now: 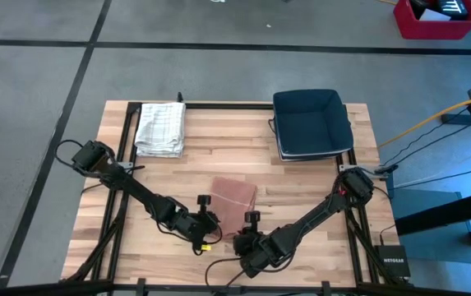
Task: Fold towel
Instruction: Fold the brown towel on the table
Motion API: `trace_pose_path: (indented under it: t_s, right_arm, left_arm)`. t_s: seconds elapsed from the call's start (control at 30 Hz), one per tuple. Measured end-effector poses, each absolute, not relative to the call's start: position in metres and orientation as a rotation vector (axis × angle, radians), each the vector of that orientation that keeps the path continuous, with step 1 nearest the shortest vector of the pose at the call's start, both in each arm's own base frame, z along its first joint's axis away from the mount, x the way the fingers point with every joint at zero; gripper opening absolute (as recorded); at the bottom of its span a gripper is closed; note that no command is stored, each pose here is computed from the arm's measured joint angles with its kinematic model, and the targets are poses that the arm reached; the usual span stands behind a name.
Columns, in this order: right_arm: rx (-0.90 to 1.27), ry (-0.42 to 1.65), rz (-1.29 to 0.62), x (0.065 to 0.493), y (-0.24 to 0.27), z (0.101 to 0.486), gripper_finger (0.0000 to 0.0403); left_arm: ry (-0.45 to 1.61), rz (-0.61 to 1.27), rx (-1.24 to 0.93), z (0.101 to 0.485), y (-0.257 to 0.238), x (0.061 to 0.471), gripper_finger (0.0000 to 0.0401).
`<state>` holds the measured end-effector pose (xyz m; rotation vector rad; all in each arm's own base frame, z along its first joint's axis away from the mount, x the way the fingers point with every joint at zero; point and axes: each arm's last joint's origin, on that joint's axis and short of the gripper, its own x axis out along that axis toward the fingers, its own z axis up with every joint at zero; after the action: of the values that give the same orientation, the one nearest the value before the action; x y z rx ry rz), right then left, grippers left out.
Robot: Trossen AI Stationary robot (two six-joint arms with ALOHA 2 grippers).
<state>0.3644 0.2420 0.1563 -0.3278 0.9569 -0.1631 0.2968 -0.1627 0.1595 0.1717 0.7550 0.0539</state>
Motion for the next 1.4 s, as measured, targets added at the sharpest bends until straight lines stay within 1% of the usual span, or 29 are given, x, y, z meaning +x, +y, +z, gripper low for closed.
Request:
trace_pose_path:
  t_s: [0.1,0.2,0.37,0.53,0.8,1.13,1.4]
  right_arm:
    - [-0.331,0.941,-0.179,0.359,0.243,0.168,0.0022]
    - [-0.354,0.947,-0.191,0.353,0.243,0.175,0.0016]
    - [-0.389,1.009,-0.167,0.34,0.249,0.173,0.0011]
    - [-0.44,1.029,-0.167,0.329,0.256,0.172,0.0018]
    - [-0.45,1.034,-0.177,0.328,0.254,0.173,0.0015]
    - [-0.524,1.103,-0.184,0.316,0.251,0.178,0.0017]
    - [-0.511,1.118,-0.163,0.313,0.254,0.177,0.0019]
  left_arm:
    - [0.741,0.038,0.163,0.168,-0.168,0.298,0.0012]
    - [0.734,0.021,0.168,0.171,-0.172,0.298,0.0012]
    - [0.73,0.009,0.17,0.172,-0.177,0.296,0.0012]
    - [0.714,0.026,0.098,0.174,-0.177,0.297,0.0012]
    - [0.615,0.019,0.003,0.183,-0.181,0.303,0.0012]
    - [0.593,0.027,-0.049,0.183,-0.182,0.305,0.0012]
    - [0.51,0.014,-0.122,0.19,-0.185,0.31,0.0012]
